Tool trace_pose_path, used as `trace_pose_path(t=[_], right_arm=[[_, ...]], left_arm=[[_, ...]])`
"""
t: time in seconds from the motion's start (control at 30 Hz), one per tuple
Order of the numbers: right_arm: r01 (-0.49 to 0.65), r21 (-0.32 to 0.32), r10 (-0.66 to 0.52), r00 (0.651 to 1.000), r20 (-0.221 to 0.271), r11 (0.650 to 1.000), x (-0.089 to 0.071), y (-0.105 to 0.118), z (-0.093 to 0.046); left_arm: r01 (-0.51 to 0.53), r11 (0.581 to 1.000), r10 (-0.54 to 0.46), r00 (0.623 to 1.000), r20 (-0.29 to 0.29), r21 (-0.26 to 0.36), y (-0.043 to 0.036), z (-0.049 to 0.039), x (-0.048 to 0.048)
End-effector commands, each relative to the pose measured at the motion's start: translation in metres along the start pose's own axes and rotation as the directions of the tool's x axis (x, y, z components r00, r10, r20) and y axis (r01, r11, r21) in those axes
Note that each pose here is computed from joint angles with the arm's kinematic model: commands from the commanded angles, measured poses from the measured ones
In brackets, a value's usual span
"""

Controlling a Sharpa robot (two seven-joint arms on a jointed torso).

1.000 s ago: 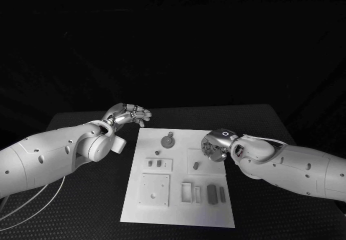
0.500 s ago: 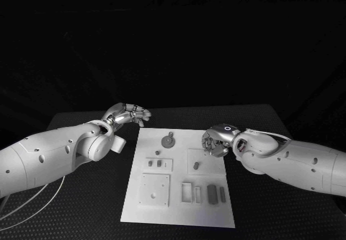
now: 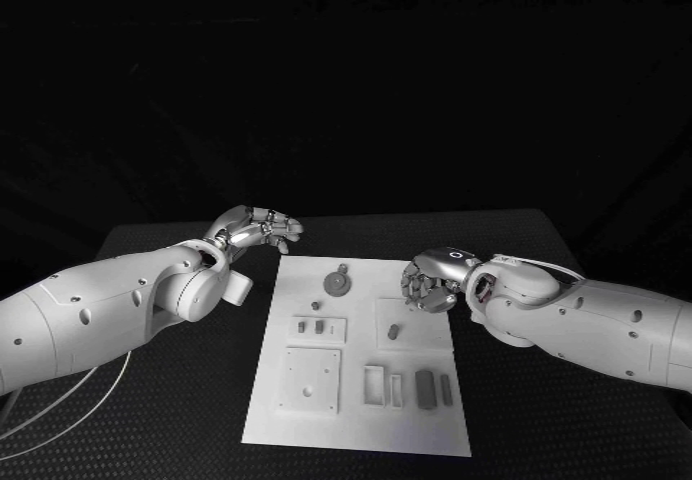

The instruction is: Assemble the parts on the task board

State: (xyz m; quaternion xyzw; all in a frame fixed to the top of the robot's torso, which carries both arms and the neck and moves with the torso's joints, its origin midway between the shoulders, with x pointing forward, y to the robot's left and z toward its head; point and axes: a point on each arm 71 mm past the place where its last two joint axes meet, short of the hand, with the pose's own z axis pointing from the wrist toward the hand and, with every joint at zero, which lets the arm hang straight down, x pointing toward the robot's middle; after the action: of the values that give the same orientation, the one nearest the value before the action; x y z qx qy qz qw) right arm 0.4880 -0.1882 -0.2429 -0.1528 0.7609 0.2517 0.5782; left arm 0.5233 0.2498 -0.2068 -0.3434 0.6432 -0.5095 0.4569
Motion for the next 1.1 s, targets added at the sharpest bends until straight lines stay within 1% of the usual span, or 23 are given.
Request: trace_pose_path(t=[0.03, 0.23, 0.37, 0.67, 0.8, 0.93, 1.1], right_arm=[[-0.086, -0.036, 0.085, 0.996, -0.036, 0.996, 0.002, 0.013, 0.003], [-0.103, -0.095, 0.1, 0.995, -0.03, 0.99, -0.004, 0.039, 0.01], [-0.099, -0.135, 0.097, 0.995, -0.023, 0.986, -0.009, 0.058, 0.018], [-0.063, -0.217, 0.058, 0.998, -0.028, 0.974, -0.007, 0.101, 0.038], [-0.038, -0.243, 0.031, 0.999, -0.032, 0.969, -0.004, 0.116, 0.043], [-0.017, -0.26, 0.006, 0.999, -0.044, 0.965, 0.002, 0.126, 0.046], [0.019, -0.276, -0.036, 0.998, -0.055, 0.961, 0.016, 0.135, 0.047]], left_arm=[[0.009, 1.0, -0.009, 1.0, -0.006, 0.01, -0.0014, 0.0011, 0.0017], [0.007, 1.0, -0.007, 1.0, 0.0, 0.009, -0.001, 0.0016, 0.0002], [0.005, 1.0, -0.005, 1.0, 0.005, 0.009, -0.0007, 0.0023, -0.0008], [0.003, 1.0, -0.003, 1.0, 0.007, 0.008, -0.0006, 0.005, 0.0004], [0.005, 1.0, -0.005, 1.0, 0.003, 0.009, -0.0013, 0.0063, 0.003], [0.006, 1.0, -0.006, 1.0, -0.002, 0.011, -0.002, 0.0075, 0.0057], [0.008, 1.0, -0.008, 1.0, -0.008, 0.012, -0.0027, 0.0086, 0.0083]])
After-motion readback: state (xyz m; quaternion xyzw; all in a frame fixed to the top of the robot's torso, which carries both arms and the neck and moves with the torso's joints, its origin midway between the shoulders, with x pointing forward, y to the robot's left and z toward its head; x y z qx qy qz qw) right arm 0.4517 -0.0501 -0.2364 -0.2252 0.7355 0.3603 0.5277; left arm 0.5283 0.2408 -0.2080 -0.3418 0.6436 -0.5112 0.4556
